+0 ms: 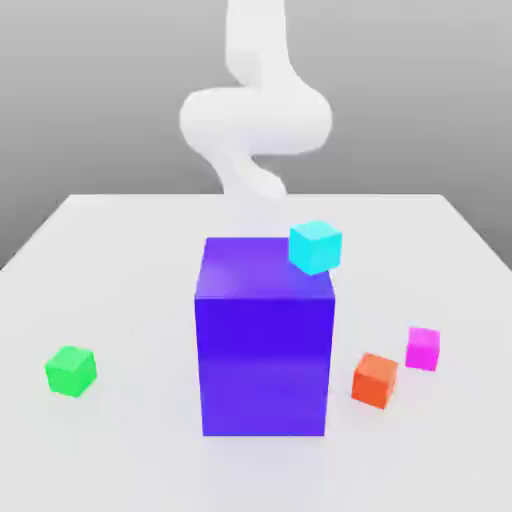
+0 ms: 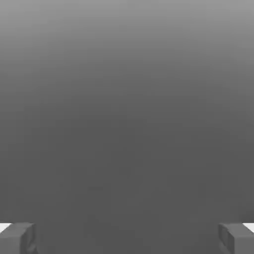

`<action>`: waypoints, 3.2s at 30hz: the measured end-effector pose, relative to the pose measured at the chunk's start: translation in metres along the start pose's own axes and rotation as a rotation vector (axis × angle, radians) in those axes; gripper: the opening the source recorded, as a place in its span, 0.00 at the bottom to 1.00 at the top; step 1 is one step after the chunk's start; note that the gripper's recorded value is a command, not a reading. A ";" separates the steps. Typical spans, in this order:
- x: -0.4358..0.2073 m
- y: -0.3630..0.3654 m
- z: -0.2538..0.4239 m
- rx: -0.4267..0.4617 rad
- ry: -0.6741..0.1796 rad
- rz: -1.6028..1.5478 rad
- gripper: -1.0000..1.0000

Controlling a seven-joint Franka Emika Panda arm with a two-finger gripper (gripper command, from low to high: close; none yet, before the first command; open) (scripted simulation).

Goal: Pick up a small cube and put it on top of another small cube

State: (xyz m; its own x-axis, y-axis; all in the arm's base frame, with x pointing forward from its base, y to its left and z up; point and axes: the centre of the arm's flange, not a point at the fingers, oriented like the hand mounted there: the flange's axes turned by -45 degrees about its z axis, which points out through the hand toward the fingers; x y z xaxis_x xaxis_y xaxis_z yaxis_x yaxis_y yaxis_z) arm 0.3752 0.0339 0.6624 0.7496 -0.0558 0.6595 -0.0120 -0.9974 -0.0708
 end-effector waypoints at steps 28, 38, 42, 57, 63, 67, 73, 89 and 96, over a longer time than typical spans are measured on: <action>-0.461 -0.199 0.284 -0.165 -0.707 0.244 0.50; -0.485 -0.195 0.308 -0.164 -0.708 0.242 0.00; -0.469 -0.199 0.291 -0.164 -0.707 0.243 0.00; -0.377 -0.173 0.307 -0.119 -0.767 0.165 0.00; -0.338 -0.157 0.328 -0.034 -0.752 -0.018 0.00; -0.311 -0.143 0.340 0.019 -0.736 -0.143 0.00; -0.266 -0.084 0.360 0.036 -0.710 -0.217 0.00; -0.314 0.328 0.249 -0.371 -0.647 0.744 0.00; -0.366 0.347 0.270 -0.397 -0.634 0.865 0.00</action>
State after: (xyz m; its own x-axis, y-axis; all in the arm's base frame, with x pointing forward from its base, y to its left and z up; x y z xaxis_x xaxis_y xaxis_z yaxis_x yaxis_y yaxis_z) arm 0.2757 -0.2801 0.1947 0.5864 -0.8100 0.0010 -0.8100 -0.5864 -0.0020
